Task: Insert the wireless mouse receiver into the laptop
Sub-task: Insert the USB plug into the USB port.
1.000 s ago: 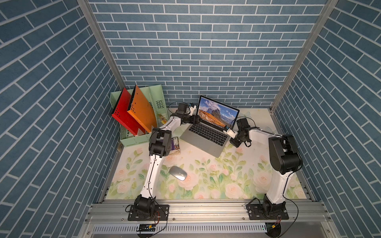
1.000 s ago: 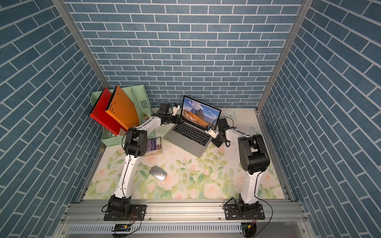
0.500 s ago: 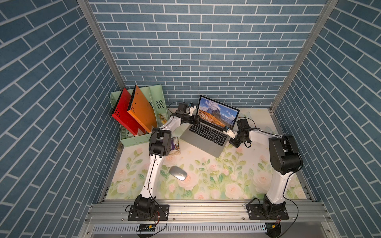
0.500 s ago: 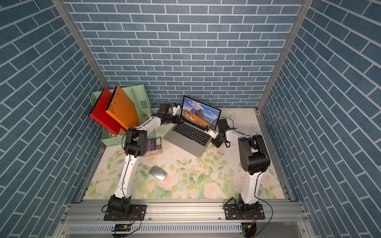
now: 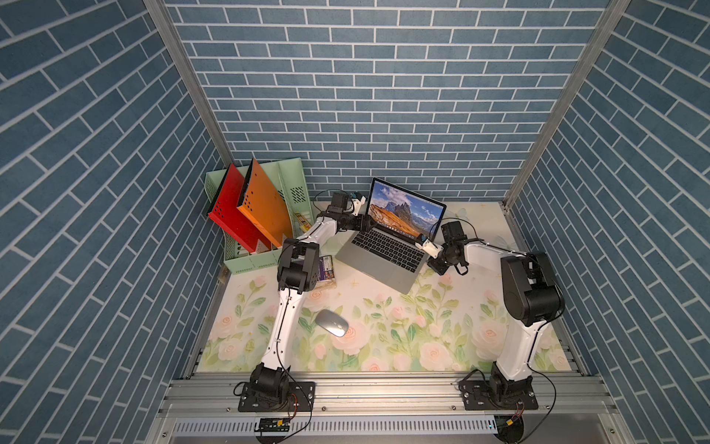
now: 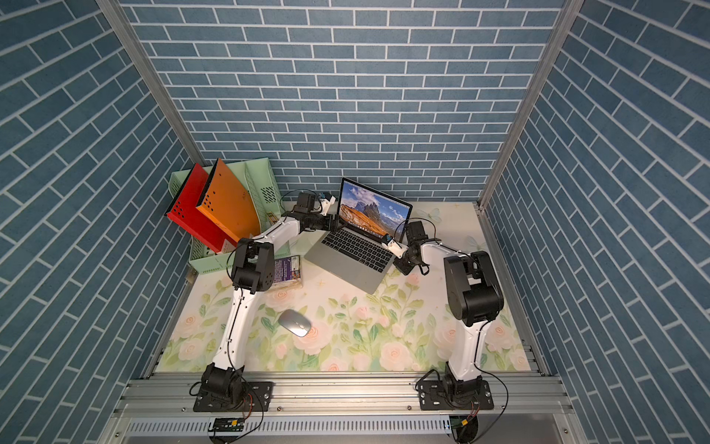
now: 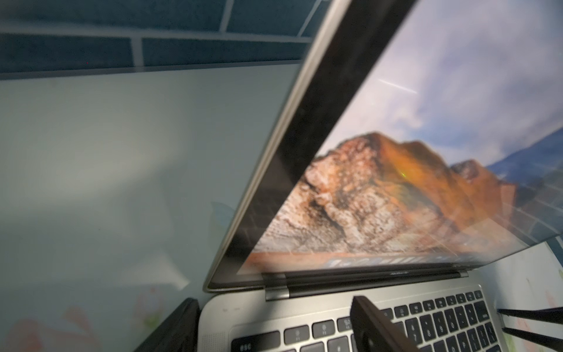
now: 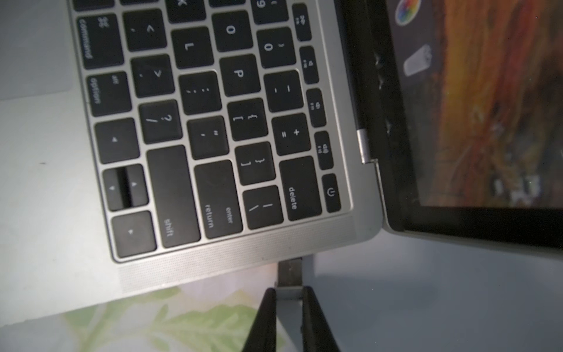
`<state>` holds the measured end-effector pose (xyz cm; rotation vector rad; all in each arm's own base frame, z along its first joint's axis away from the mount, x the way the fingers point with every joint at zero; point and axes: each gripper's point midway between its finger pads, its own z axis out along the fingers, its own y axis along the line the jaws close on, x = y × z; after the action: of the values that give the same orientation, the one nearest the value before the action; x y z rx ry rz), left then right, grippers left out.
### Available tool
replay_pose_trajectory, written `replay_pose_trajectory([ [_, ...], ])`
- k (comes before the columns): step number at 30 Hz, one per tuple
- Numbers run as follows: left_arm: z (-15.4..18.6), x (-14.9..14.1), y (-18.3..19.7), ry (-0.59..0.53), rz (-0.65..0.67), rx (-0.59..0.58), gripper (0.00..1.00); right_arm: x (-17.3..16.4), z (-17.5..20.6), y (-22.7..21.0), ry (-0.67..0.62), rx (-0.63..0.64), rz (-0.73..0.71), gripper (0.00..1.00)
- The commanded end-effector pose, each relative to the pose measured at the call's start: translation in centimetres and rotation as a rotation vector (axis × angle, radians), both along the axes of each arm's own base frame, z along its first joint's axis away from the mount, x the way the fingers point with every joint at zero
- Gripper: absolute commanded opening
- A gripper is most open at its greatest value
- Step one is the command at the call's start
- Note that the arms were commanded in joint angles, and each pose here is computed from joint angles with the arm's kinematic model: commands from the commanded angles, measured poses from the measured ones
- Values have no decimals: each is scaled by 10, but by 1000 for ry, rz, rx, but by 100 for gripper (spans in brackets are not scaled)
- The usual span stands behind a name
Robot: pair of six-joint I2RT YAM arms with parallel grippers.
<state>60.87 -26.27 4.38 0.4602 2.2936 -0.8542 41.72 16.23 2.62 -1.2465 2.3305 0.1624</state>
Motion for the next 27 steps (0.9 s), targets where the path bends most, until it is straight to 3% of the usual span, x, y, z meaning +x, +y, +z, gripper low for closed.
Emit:
replay_pose_trajectory([
  [1,-63,-39,-4,222,-36,19,83,4,10,1,-46,14,19,3],
  [27,-65,-41,-7,238,-47,-3,83,-5,18,7,-154,10,67,0],
])
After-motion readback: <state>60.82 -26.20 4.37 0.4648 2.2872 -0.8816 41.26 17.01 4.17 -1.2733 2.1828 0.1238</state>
